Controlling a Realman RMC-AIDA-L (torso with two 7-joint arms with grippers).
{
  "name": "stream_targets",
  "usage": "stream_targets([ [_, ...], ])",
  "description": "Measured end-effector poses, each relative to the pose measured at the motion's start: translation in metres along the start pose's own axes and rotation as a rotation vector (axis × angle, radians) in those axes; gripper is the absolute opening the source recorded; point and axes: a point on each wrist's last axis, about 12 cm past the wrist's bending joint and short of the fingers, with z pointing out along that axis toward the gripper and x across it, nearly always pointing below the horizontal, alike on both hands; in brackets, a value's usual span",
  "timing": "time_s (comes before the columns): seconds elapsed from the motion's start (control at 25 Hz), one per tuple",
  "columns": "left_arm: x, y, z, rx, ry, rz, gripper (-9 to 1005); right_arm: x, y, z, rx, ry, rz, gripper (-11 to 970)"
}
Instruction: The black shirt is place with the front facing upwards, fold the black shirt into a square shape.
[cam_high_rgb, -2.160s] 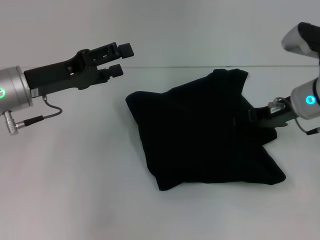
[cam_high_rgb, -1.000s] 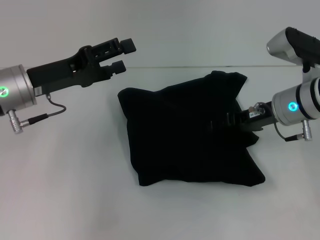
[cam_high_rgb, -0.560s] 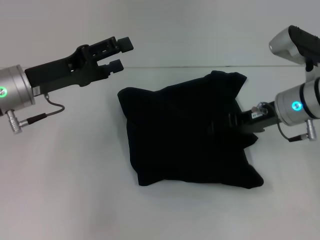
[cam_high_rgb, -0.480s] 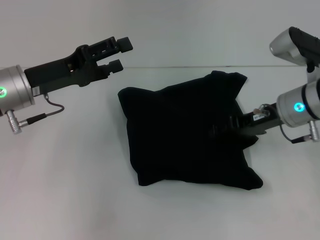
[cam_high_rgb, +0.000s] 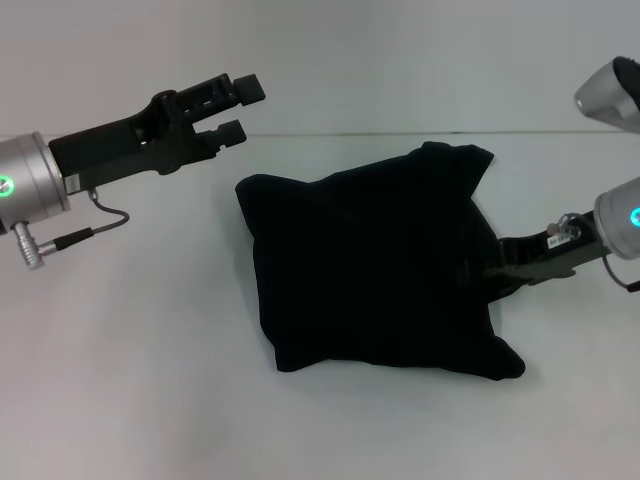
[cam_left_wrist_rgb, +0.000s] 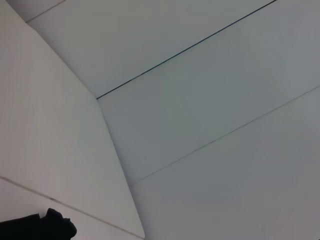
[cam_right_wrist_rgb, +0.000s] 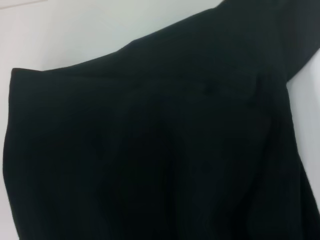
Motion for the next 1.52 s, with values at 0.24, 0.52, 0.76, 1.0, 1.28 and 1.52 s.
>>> stream_targets([
  [0.24, 0.0, 0.0, 0.0, 0.0, -0.004, -0.002, 902, 0.004, 0.006, 0.007, -0.022, 0.01, -0.003, 698],
  [0.52, 0.001, 0.001, -0.001, -0.003, -0.007, -0.007, 902, 0.004, 0.008, 0.009, -0.029, -0.004, 0.004, 699],
  [0.76, 0.001, 0.002, -0.001, -0.006, -0.009, -0.011, 902, 0.006, 0.013, 0.019, -0.038, -0.025, -0.005, 699],
  [1.0, 0.001, 0.003, -0.001, -0.004, -0.012, -0.015, 901, 0.008, 0.016, 0.025, -0.038, -0.019, -0.014, 698],
  [1.28, 0.002, 0.003, -0.001, -0.004, -0.013, -0.017, 901, 0.001, 0.023, 0.02, -0.113, -0.068, -0.042, 698],
  [1.52, 0.003, 0.004, -0.004, -0.003, -0.023, -0.024, 901, 0.0, 0.022, 0.019, -0.112, -0.075, -0.048, 699],
])
